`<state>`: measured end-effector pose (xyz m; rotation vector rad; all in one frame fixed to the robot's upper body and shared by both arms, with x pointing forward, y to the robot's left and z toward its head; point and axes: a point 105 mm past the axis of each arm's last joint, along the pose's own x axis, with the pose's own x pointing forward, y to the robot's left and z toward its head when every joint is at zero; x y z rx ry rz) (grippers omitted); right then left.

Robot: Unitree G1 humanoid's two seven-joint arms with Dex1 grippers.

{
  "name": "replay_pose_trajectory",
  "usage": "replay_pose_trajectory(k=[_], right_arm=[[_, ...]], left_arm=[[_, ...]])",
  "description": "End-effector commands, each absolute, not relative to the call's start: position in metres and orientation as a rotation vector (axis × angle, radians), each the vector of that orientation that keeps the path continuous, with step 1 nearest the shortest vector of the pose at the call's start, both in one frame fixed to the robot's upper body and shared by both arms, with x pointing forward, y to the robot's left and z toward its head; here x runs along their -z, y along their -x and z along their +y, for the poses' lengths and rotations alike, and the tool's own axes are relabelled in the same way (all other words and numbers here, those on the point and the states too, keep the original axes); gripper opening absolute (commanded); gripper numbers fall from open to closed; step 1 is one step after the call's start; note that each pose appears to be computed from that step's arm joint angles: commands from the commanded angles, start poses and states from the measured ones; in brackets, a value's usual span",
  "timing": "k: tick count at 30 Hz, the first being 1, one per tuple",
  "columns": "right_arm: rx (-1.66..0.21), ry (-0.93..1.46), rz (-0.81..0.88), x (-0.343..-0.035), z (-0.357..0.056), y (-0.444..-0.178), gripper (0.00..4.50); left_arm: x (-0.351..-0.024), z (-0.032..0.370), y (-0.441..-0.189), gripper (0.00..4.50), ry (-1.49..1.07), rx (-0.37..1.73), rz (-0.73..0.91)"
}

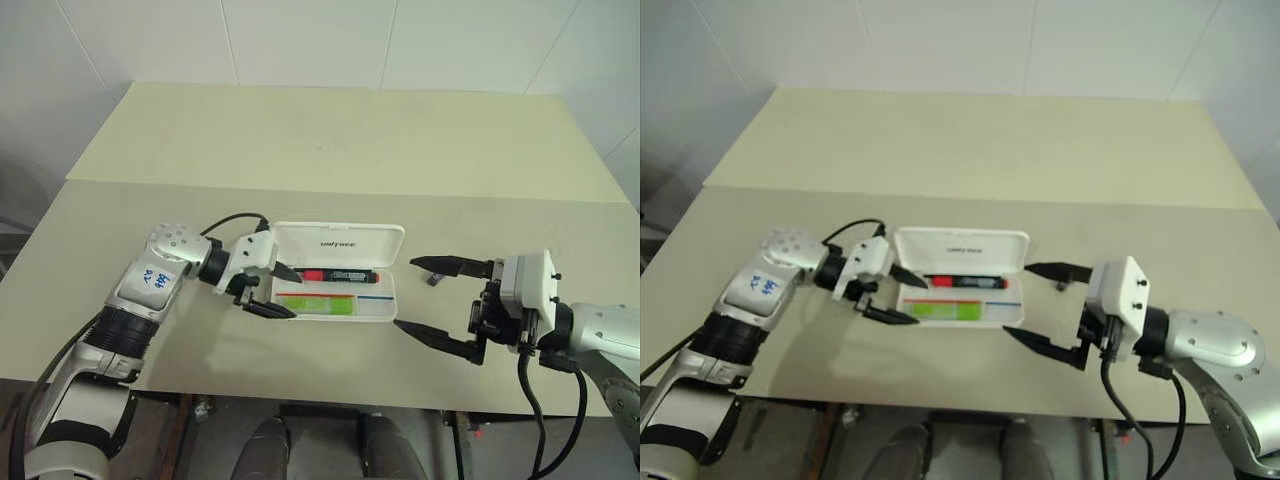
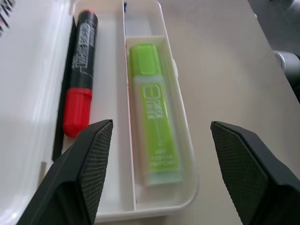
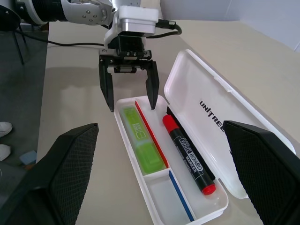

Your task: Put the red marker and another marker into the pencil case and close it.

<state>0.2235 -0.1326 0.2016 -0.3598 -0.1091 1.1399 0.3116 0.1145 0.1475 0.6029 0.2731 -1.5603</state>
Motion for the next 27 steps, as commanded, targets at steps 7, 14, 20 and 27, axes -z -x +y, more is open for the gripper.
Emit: replay_pose_trajectory(k=[7, 14, 20, 27], right_arm=[[-1.152, 0.345, -0.151, -0.207, -0.124, -0.223, 4.50], [-1.110, 0.303, -0.107, -0.202, -0.132, -0.233, 4.50], [-0.990, 0.340, 0.010, -0.187, -0.147, -0.255, 4.50], [-0.841, 0.404, 0.155, -0.169, -0.178, -0.280, 4.50]], left_arm=[[-0.181, 0.106, -0.298, 3.39, -0.547, 1.634, 0.137], [-0.195, 0.106, -0.289, 3.39, -0.459, 1.669, 0.113], [-0.202, 0.104, -0.282, 3.39, -0.437, 1.654, 0.084], [-0.226, 0.105, -0.282, 3.39, -0.461, 1.551, 0.009]])
